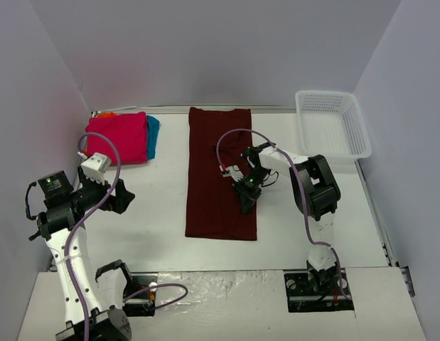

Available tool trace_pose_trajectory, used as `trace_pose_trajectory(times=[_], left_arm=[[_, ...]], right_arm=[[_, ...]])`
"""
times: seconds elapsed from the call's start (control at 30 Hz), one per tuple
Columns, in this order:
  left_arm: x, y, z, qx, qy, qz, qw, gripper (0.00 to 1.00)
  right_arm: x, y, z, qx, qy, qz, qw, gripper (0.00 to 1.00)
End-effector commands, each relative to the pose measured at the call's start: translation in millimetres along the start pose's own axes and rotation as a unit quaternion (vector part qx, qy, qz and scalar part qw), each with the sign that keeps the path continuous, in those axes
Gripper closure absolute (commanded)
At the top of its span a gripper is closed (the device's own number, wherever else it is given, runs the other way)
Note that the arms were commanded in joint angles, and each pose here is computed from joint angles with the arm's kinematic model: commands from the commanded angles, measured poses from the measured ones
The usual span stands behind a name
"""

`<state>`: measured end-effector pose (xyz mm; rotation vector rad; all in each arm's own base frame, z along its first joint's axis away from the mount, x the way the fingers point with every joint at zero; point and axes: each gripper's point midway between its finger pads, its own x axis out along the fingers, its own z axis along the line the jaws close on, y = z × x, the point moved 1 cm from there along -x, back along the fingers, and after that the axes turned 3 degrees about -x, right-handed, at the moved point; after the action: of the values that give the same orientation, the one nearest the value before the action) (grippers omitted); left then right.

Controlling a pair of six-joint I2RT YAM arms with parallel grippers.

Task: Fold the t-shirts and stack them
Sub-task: Rotate the tshirt 90 degrees

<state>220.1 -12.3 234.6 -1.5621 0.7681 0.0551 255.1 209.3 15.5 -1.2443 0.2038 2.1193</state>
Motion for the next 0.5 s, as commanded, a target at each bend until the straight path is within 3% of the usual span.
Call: trace_pose_trajectory(times=[0.0, 0.47], left_arm=[[-2.1, -4.4, -2.9, 0.012, 0.005, -0.013, 1.000, 0.06], [-2.9, -4.9, -3.1, 0.016, 0.003, -0.016, 1.000, 0.06]], right_arm=[[-3.4, -1.6, -50.2, -0.030, 0.115, 0.015, 0.993, 1.00], [-14.2, -16.4, -54.3, -0.038, 0.147, -0.017, 0.988, 1.00]])
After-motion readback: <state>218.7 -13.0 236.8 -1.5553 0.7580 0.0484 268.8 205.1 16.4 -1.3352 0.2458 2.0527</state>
